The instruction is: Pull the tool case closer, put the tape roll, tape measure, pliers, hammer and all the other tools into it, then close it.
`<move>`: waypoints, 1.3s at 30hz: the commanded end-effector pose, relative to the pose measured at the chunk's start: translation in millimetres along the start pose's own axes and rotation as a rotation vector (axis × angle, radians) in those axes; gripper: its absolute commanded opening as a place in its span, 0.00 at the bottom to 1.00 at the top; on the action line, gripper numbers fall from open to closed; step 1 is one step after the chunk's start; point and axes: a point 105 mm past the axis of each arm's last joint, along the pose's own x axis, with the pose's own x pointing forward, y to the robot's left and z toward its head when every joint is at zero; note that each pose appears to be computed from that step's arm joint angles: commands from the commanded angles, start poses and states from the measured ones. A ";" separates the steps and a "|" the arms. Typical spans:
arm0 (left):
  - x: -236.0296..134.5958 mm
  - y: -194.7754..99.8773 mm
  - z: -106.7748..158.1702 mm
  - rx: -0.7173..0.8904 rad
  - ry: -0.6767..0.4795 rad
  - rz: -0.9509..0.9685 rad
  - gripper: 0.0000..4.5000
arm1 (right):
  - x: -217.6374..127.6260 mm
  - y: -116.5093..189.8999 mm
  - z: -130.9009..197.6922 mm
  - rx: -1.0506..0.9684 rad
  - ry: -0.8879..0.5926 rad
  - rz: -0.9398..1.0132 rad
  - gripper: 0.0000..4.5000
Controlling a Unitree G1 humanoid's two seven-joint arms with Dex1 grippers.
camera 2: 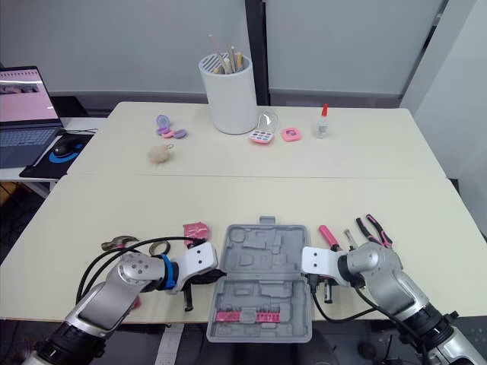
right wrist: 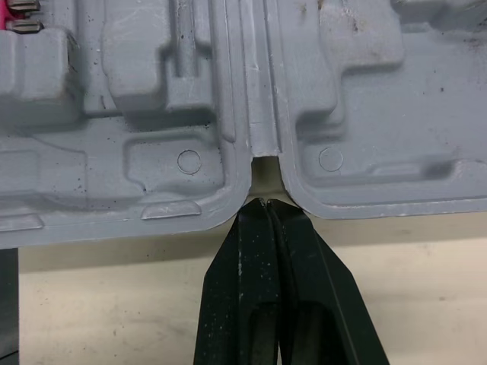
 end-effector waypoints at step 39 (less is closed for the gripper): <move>-32.3 21.9 -5.3 0.004 0.000 0.066 0.00 | -33.0 -21.4 -19.3 0.006 0.021 -0.068 0.00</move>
